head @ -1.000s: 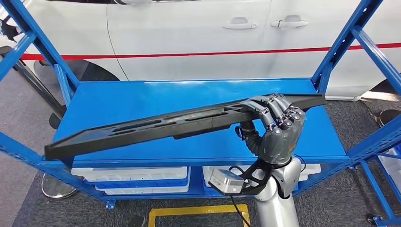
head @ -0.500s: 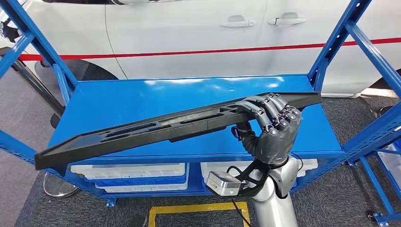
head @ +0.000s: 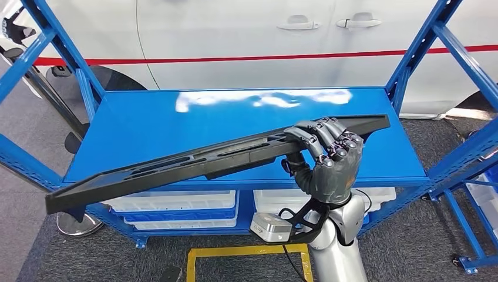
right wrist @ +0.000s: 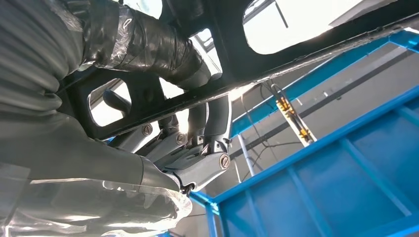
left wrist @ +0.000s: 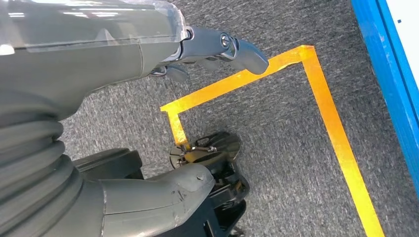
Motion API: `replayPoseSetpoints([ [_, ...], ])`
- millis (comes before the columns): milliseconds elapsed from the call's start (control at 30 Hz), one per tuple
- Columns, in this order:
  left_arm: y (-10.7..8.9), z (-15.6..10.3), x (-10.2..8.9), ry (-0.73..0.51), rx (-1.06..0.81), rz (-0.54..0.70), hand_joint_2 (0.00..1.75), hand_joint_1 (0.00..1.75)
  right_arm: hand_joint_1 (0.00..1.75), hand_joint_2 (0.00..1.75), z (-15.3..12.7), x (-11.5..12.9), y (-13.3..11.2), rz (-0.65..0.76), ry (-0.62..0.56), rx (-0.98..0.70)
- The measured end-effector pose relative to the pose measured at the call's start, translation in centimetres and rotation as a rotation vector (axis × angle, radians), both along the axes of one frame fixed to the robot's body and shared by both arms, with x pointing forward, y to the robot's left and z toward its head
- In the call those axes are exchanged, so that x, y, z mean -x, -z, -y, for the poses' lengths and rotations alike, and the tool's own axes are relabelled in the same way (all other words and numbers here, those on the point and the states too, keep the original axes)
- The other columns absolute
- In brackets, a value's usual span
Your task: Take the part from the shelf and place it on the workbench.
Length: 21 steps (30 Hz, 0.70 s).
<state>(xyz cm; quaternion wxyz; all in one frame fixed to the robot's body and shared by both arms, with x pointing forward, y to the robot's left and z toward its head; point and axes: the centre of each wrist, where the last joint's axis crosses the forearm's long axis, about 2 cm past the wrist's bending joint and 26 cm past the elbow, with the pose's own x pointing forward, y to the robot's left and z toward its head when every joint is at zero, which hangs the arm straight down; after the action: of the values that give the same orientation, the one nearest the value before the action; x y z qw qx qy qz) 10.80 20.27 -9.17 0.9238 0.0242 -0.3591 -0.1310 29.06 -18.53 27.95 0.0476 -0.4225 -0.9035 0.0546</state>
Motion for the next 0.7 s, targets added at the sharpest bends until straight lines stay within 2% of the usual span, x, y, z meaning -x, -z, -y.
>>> replayPoseSetpoints([
  [700,-0.16,0.27,-0.46,-0.006,0.004,0.001,1.75,0.00,1.75,1.75,-0.47,-0.52,-0.31,0.004,0.001,0.029],
])
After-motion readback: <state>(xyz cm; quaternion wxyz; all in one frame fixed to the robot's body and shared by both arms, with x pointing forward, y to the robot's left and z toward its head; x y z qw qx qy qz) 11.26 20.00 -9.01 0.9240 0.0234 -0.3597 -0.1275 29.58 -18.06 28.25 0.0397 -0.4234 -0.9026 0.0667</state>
